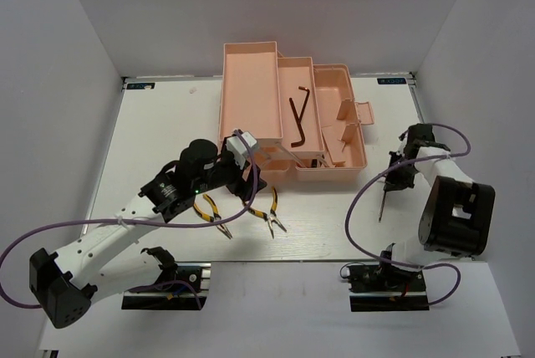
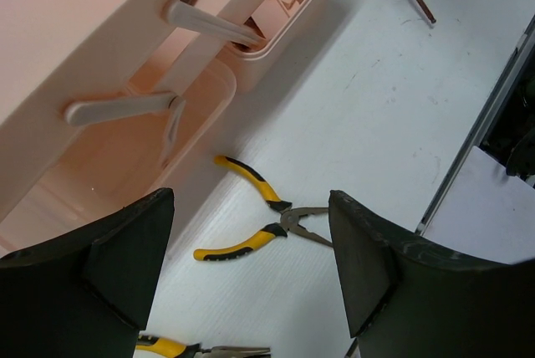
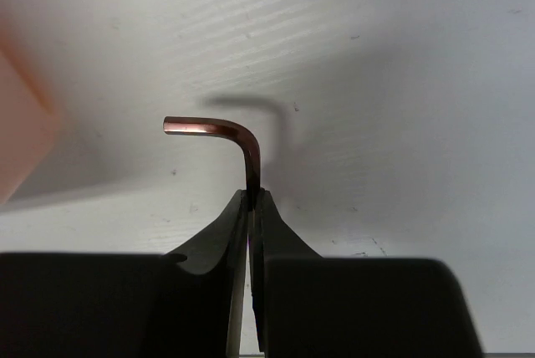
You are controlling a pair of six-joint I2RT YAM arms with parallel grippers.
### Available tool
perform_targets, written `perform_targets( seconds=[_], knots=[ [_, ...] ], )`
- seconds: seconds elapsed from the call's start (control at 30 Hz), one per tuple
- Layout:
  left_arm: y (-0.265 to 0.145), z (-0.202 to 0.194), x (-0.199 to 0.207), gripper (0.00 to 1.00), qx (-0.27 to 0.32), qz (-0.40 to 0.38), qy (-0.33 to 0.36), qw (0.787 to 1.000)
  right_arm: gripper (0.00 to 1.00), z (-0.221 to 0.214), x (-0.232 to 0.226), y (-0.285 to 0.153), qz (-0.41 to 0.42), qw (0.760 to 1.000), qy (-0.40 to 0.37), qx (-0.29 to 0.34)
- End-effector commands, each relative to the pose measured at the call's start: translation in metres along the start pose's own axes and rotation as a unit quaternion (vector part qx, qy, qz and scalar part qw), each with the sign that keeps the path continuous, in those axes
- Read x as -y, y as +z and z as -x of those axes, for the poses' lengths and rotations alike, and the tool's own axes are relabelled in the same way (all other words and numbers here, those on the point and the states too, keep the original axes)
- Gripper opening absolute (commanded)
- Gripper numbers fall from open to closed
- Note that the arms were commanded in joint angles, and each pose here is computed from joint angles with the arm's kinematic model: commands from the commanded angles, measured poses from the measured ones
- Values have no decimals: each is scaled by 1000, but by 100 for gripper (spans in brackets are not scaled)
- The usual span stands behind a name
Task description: Sort the tools into containers
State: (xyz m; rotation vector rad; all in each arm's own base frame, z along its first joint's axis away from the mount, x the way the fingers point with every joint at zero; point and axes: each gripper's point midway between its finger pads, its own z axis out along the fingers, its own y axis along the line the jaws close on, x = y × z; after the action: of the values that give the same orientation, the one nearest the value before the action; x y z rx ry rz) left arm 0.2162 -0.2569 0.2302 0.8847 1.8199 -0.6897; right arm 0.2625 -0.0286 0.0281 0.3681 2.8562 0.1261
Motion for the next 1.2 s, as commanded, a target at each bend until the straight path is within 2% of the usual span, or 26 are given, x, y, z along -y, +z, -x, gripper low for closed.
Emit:
perform_targets(
  seconds=[0.0,0.23,0.33,0.5,0.53,0.6,0.7,0.77,0.8,0.9,0.93,1.0,1.03,1.1,1.13,1.17],
  knots=[
    [3,-1,2,85,2,-10,4,1000,0,25,-6,-20,15,997,-24,69],
    [6,-3,4,85,2,-19,4,1000,0,42,6,-62,-8,988,-56,142],
    [6,-3,1,85,3,-15,2,1000,0,62,0,-96,1,977,-69,200],
    [11,-10,1,85,-6,-20,5,1000,0,87,-44,-162,95,953,-113,265],
    [11,-10,1,85,-6,-20,5,1000,0,92,-66,-180,148,939,-131,279],
    [13,-16,2,85,-15,-20,-12,1000,0,108,-88,-208,198,925,-132,296],
    [15,-22,5,85,-22,-7,-48,999,0,120,-144,-227,325,897,-140,263],
    [15,-30,5,85,-33,-1,-75,997,0,122,-178,-242,376,878,-152,253],
    [13,-37,2,85,-41,14,-90,995,0,135,-192,-237,399,871,-150,244],
    [4,-50,-5,82,-49,58,-149,986,0,139,-241,-245,444,851,-170,223],
    [-1,-46,-6,82,-38,70,-177,981,0,142,-250,-232,448,854,-167,205],
    [-8,-69,-18,81,-60,122,-210,968,0,145,-282,-234,465,842,-190,197],
    [-12,-76,-20,80,-61,141,-240,958,0,143,-295,-223,472,844,-186,173],
    [-22,-97,-35,80,-77,204,-270,938,0,149,-316,-223,473,840,-199,175],
    [-25,-109,-37,80,-86,216,-278,932,0,145,-328,-201,467,848,-200,148],
    [-26,-115,-39,80,-87,232,-297,922,0,149,-334,-204,465,846,-207,156]
  ],
)
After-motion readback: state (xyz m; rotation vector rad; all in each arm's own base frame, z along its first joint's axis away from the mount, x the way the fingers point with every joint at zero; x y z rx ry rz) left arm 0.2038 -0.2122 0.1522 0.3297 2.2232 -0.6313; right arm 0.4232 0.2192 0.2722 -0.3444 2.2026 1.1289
